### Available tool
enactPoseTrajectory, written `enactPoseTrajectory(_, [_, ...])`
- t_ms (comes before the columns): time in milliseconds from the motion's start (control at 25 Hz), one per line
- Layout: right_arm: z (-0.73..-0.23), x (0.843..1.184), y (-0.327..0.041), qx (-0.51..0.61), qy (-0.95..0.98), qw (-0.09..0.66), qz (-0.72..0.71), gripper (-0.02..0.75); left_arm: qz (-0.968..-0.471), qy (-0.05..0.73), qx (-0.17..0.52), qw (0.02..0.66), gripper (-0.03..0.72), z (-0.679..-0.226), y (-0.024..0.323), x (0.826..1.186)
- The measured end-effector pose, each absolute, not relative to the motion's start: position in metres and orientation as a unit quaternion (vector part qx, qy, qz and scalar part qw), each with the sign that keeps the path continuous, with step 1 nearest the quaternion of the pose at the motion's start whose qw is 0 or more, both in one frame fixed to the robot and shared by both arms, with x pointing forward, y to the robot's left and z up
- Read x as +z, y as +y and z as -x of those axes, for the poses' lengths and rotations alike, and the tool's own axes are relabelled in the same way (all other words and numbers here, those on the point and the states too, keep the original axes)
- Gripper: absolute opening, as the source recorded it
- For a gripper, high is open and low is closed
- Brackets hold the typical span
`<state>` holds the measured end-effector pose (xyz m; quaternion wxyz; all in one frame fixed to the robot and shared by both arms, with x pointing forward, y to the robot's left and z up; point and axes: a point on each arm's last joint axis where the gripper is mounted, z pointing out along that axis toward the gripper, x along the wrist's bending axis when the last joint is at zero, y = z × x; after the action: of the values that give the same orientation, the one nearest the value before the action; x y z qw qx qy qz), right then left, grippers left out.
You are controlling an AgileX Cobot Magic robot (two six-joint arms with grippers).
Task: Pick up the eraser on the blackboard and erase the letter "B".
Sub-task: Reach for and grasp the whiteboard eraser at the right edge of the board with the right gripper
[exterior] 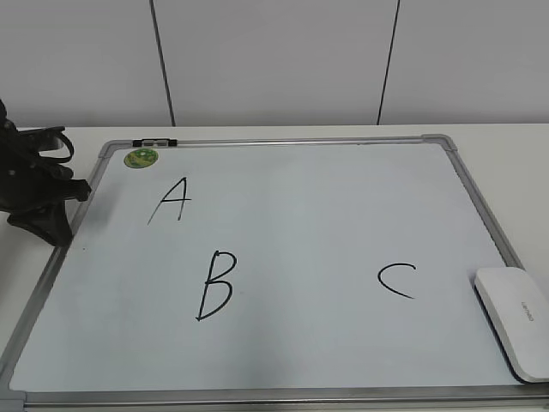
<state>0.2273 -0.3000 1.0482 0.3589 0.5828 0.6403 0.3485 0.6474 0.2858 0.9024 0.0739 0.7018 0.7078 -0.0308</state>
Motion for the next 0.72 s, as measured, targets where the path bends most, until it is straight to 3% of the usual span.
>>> enactPoseTrajectory(280, [-0.248,1.067,-0.299,0.309,0.669,0.328,-0.591,0.591,-0.702,0.708,-0.030,0.075,0.011,-0.648,0.286,0.903])
enactPoseTrajectory(520, [-0.305,1.072,-0.296,0.227,0.718,0.253,-0.607,0.591,-0.701,0.709,-0.031,0.076,0.011,-0.648,0.285,0.903])
enactPoseTrajectory(720, [-0.347,1.056,-0.289,0.199,0.728,0.171,-0.633,0.591,-0.699,0.710,-0.034,0.077,0.011,-0.648,0.285,0.903])
